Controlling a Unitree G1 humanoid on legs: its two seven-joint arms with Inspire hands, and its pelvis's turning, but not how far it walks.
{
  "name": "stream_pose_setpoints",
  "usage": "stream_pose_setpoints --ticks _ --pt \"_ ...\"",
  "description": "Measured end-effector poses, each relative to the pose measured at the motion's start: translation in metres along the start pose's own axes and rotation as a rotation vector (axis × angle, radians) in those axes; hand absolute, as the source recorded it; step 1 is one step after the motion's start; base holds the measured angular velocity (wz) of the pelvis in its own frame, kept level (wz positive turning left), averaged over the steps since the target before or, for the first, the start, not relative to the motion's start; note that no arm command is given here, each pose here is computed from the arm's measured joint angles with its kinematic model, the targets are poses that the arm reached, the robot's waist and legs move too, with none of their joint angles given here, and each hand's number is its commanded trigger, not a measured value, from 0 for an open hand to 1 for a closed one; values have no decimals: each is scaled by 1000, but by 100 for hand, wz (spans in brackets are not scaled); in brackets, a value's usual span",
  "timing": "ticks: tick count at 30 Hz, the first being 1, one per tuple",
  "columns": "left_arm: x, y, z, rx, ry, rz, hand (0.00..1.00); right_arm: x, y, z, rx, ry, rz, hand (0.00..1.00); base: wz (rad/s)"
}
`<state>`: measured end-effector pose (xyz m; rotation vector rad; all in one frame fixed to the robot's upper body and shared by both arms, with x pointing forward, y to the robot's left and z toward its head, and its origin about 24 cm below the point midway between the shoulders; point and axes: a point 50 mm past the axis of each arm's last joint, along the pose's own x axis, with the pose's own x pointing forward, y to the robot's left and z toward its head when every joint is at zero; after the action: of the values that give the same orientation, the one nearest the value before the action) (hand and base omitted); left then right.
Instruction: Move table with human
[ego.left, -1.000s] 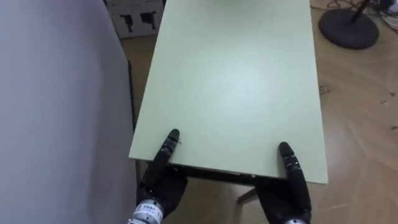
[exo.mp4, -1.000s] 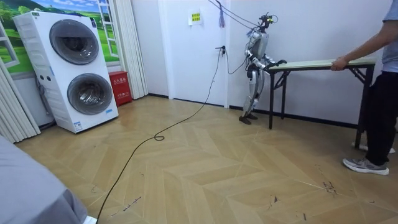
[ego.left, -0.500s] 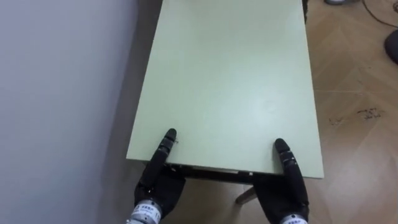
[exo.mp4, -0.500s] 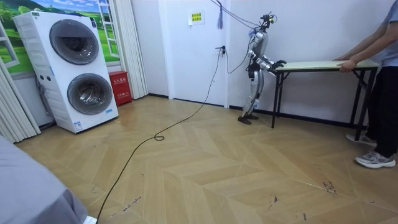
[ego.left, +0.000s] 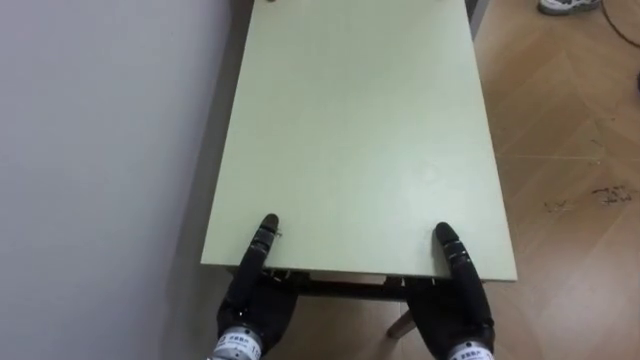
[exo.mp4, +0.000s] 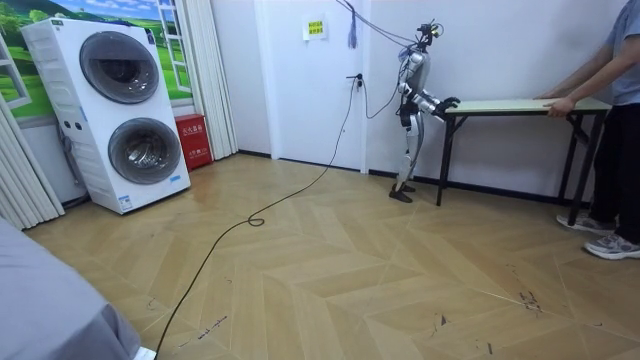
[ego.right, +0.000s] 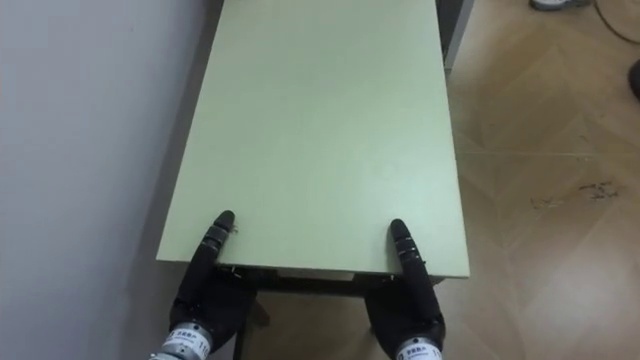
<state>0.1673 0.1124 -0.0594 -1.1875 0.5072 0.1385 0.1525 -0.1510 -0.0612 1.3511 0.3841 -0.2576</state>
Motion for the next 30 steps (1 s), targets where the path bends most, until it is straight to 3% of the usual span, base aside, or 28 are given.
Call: stream_pose_setpoints --ticks 19,21,23,24,26,27,30 --pt "-2 19 0 5 25 32 100 1 -13 -6 -17 21 -57 100 -1" --pt "-2 19 -1 7 29 28 95 2 -12 -6 -17 23 -54 100 0" --pt "-2 18 0 14 33 24 76 3 -11 -5 -19 22 -50 61 0" --pt "-2 18 -1 17 38 19 64 4 -10 -4 -20 22 -48 50 0" --pt "-2 18 0 27 39 15 51 5 -9 -2 -22 21 -43 11 0" --pt "-2 18 0 45 41 14 0 5 -9 -1 -20 20 -42 0 0" --pt "-4 21 2 211 63 3 0 4 -10 1 -34 21 -8 0 -8"
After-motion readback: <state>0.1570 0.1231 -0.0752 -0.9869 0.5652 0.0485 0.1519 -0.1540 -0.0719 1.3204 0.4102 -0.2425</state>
